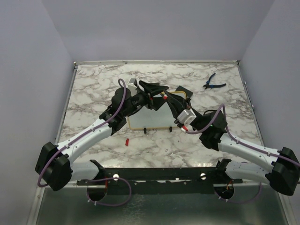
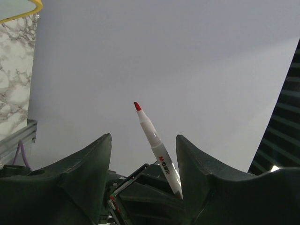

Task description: Write a sentence on the whiteboard

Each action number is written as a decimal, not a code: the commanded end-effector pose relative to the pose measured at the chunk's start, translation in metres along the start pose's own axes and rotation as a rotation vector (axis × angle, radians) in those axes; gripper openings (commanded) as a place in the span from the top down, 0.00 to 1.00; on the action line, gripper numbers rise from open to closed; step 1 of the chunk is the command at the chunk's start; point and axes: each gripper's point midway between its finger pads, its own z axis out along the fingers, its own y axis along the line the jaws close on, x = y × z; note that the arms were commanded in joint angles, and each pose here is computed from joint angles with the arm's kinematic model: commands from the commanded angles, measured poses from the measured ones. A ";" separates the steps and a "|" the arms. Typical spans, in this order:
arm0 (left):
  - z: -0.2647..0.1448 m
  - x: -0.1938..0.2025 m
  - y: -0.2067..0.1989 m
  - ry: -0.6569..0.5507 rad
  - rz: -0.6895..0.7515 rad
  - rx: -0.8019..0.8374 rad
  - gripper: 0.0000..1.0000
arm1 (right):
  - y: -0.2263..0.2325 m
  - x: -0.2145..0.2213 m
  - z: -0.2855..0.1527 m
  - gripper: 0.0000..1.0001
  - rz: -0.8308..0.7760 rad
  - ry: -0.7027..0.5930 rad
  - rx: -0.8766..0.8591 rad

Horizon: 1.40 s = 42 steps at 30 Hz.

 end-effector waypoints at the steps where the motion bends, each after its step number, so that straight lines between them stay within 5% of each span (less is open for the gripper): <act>1: -0.002 0.003 0.003 0.043 -0.032 -0.018 0.44 | 0.001 -0.001 -0.003 0.99 -0.051 0.000 0.007; 12: -0.002 -0.002 0.001 0.049 -0.054 0.002 0.52 | 0.023 0.010 -0.006 0.99 -0.093 0.035 -0.053; 30: -0.005 -0.010 0.003 0.045 -0.128 0.032 0.98 | 0.059 0.023 -0.015 0.99 -0.208 0.054 -0.147; 42: -0.014 -0.026 -0.015 -0.040 -0.159 0.132 1.00 | 0.093 0.029 -0.038 0.71 -0.191 0.088 -0.204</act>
